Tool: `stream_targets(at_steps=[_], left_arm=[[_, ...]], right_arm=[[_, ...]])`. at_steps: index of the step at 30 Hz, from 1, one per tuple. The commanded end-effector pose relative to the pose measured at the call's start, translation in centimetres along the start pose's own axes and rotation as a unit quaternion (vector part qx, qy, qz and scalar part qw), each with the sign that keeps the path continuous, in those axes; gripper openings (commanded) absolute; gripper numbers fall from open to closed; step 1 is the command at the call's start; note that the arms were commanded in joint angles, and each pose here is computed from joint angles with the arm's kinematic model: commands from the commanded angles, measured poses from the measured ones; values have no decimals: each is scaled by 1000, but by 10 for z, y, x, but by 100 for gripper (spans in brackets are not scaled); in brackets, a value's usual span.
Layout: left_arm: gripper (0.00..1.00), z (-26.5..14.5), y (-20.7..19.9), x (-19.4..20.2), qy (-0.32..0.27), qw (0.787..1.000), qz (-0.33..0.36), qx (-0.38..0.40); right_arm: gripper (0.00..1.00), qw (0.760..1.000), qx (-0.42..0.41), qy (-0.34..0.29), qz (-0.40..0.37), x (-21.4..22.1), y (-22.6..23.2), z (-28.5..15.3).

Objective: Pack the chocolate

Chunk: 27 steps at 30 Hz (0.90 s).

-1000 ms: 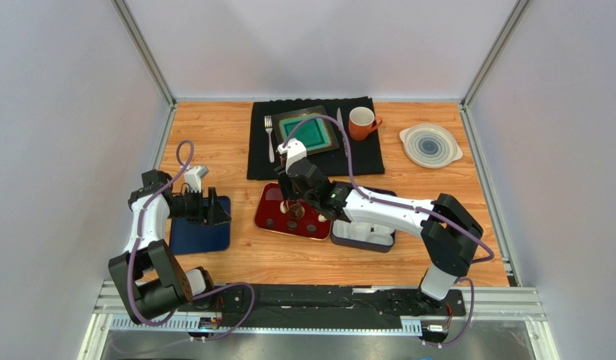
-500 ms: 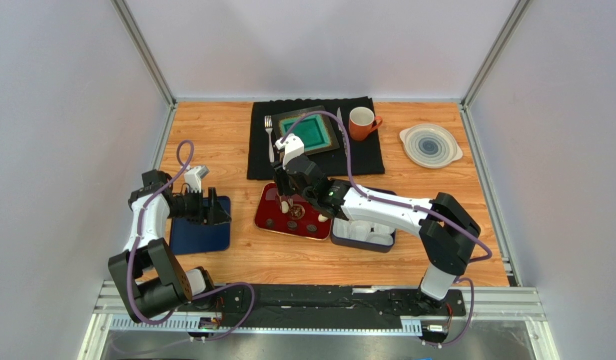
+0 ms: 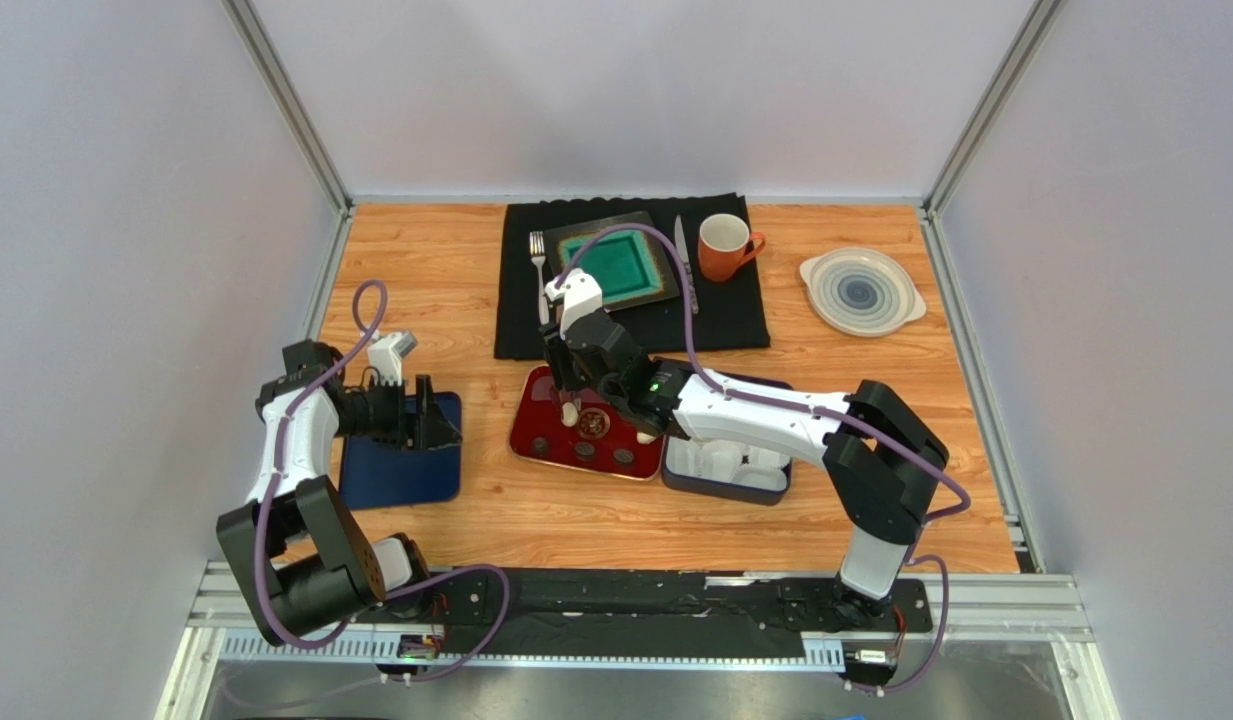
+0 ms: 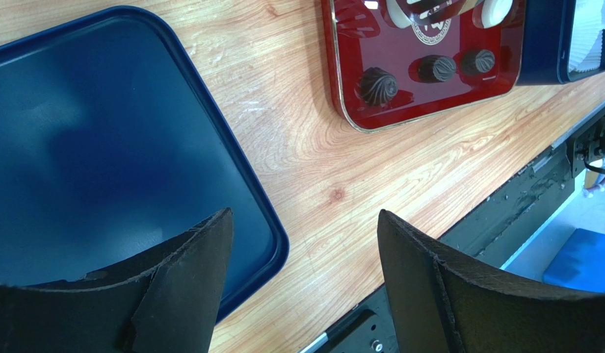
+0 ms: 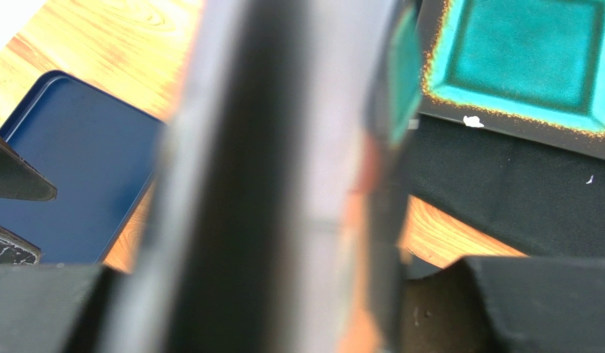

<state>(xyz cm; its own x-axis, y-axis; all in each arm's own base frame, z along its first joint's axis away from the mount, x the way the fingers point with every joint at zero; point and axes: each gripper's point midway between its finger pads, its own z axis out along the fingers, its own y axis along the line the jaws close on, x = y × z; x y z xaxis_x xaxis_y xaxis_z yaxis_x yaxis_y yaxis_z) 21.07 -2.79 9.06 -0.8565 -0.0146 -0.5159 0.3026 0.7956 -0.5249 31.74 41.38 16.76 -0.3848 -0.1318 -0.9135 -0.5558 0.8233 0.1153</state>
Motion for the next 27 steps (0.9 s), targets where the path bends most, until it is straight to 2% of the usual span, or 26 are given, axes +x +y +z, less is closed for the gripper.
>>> stream_targets(at_steps=[1,12,20,27], left_arm=[[80,-3,-1,-9,-15,1000,20,9],[80,-4,0,-9,-16,1000,19,7],[80,-4,0,-10,-17,1000,19,9],[80,-5,0,-10,-18,1000,21,8]], right_arm=[[41,999,3,-42,9,-29,2,0],[41,1000,6,-16,6,-11,-2,-1],[47,1000,10,-13,5,-10,-2,-3],[47,1000,7,-10,7,-7,1,-4]])
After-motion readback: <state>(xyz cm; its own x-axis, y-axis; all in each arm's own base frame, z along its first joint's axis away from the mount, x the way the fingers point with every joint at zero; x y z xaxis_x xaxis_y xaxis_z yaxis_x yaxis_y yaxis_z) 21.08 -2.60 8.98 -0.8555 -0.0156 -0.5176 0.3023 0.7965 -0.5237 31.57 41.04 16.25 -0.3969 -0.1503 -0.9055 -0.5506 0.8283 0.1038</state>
